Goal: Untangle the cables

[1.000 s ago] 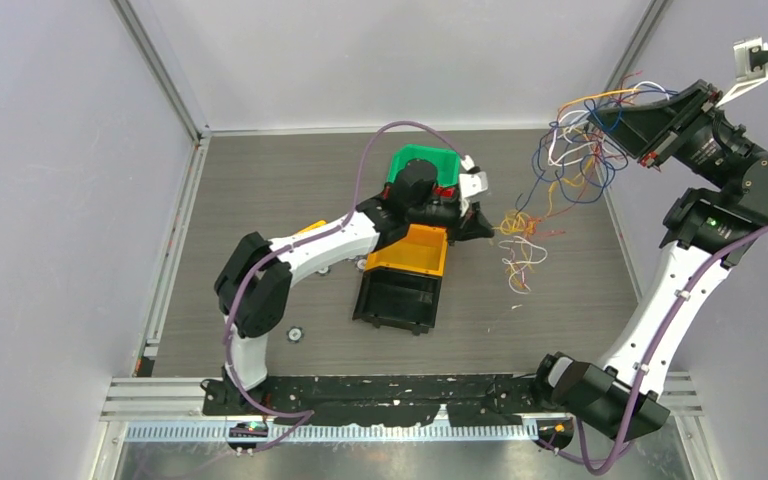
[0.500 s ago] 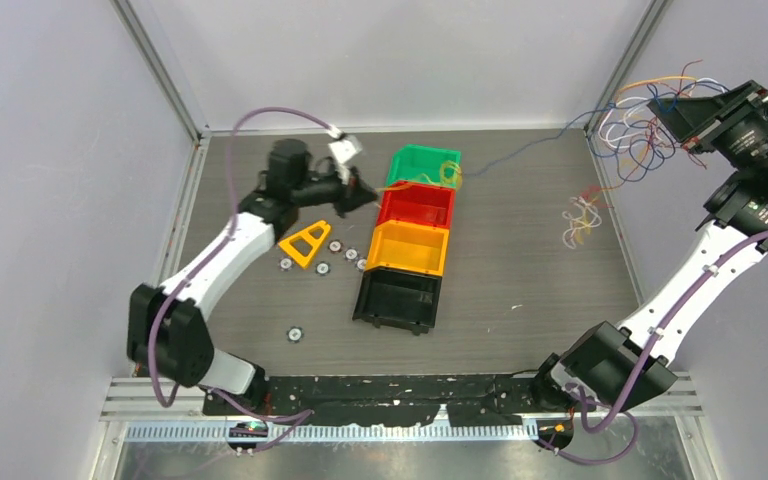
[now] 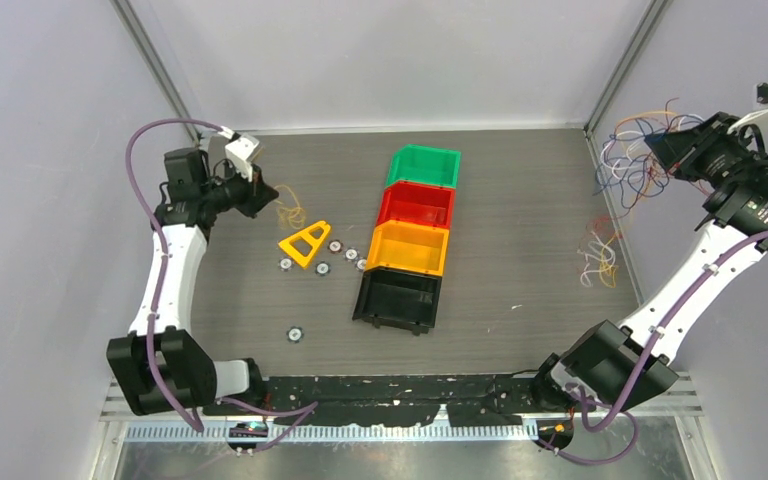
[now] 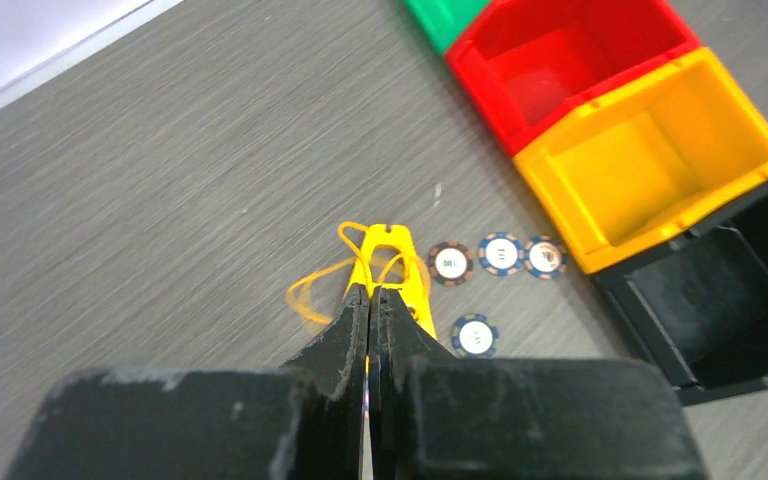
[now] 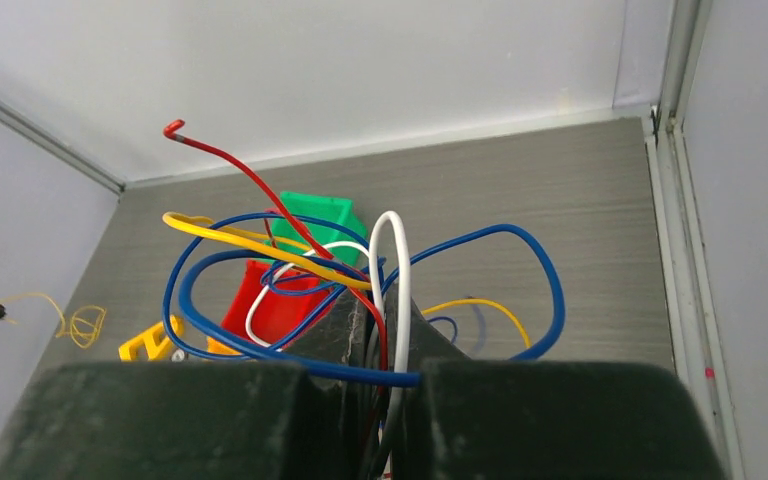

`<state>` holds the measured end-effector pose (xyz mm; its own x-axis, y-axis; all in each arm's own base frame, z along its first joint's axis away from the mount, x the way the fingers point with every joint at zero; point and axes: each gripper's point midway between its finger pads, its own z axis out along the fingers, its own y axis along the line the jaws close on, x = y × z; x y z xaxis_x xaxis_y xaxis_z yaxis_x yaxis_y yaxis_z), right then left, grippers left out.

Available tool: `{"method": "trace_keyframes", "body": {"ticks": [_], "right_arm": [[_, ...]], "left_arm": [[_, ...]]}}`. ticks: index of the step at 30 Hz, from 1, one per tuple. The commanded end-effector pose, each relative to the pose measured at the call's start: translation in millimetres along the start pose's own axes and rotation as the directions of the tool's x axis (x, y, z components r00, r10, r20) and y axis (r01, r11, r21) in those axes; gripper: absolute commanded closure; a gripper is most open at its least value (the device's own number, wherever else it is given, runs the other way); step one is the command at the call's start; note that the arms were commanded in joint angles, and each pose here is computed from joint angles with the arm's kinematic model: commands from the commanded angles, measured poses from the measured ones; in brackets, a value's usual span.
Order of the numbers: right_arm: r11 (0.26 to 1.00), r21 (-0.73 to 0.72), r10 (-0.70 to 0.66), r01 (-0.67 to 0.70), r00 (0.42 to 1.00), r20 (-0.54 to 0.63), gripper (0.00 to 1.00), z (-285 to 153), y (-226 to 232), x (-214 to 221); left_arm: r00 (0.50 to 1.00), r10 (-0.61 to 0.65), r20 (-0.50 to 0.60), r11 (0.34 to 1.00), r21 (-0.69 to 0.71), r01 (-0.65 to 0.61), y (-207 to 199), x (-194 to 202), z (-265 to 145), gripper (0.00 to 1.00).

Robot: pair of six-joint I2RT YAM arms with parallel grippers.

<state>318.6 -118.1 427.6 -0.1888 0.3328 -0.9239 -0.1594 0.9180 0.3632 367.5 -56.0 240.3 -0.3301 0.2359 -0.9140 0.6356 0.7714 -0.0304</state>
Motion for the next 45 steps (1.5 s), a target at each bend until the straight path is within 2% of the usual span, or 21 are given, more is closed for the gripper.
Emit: {"method": "trace_keyframes", "body": {"ticks": [1, 5, 10, 19, 23, 27, 32, 33, 35, 36, 37, 38, 39, 41, 45], "right_arm": [[0.999, 0.013, -0.036, 0.037, 0.996, -0.077, 0.95, 0, -7, 36], [0.998, -0.030, -0.064, 0.060, 0.988, -0.140, 0.95, 2, 4, 70], [0.991, -0.115, -0.091, 0.067, 0.972, -0.217, 0.95, 6, 31, 108], [0.958, -0.268, -0.171, 0.097, 0.948, -0.267, 0.95, 13, 84, 140], [0.949, -0.303, -0.176, 0.085, 0.941, -0.288, 0.95, 16, 94, 149], [0.939, -0.339, -0.174, 0.066, 0.938, -0.300, 0.94, 17, 106, 153], [0.923, -0.381, -0.176, 0.056, 0.942, -0.286, 0.95, 16, 124, 142], [0.919, -0.391, -0.178, 0.057, 0.944, -0.279, 0.95, 16, 128, 139], [0.912, -0.408, -0.172, 0.047, 0.946, -0.276, 0.95, 14, 133, 136], [0.910, -0.413, -0.167, 0.039, 0.946, -0.278, 0.95, 13, 136, 135], [0.905, -0.424, -0.166, 0.035, 0.947, -0.276, 0.95, 12, 139, 134], [0.903, -0.430, -0.162, 0.028, 0.947, -0.277, 0.95, 11, 141, 133], [0.898, -0.440, -0.161, 0.024, 0.948, -0.276, 0.95, 10, 144, 133], [0.883, -0.469, -0.157, 0.009, 0.948, -0.277, 0.95, 7, 151, 133], [0.857, -0.515, -0.149, -0.024, 0.945, -0.291, 0.95, 1, 164, 138]], "left_arm": [[0.986, 0.105, 0.128, 0.987, 0.106, -0.119, -49, -55, -23, 1.00], [0.978, 0.120, 0.171, 0.978, 0.151, -0.147, -80, -72, -28, 1.00], [0.965, 0.180, 0.192, 0.931, 0.285, -0.230, -150, -84, -20, 1.00], [0.973, 0.181, 0.146, 0.907, 0.358, -0.222, -209, -83, 53, 1.00], [0.972, 0.214, 0.099, 0.898, 0.372, -0.236, -225, -67, 95, 1.00], [0.973, 0.232, -0.006, 0.896, 0.390, -0.211, -233, -35, 140, 1.00], [0.956, 0.280, -0.084, 0.869, 0.445, -0.215, -244, 0, 162, 1.00], [0.953, 0.290, -0.088, 0.863, 0.454, -0.220, -246, 3, 163, 0.84], [0.954, 0.294, -0.051, 0.832, 0.504, -0.230, -256, -9, 154, 0.46], [0.959, 0.285, -0.005, 0.819, 0.522, -0.240, -261, -22, 145, 0.36], [0.960, 0.267, 0.089, 0.801, 0.534, -0.272, -267, -44, 135, 0.27], [0.951, 0.251, 0.182, 0.779, 0.545, -0.310, -274, -63, 122, 0.15], [0.933, 0.240, 0.267, 0.747, 0.563, -0.353, -284, -76, 109, 0.07], [0.895, 0.218, 0.389, 0.697, 0.579, -0.422, -303, -96, 87, 0.02], [0.887, 0.158, 0.435, 0.663, 0.618, -0.422, -330, -123, 80, 0.08]]}}
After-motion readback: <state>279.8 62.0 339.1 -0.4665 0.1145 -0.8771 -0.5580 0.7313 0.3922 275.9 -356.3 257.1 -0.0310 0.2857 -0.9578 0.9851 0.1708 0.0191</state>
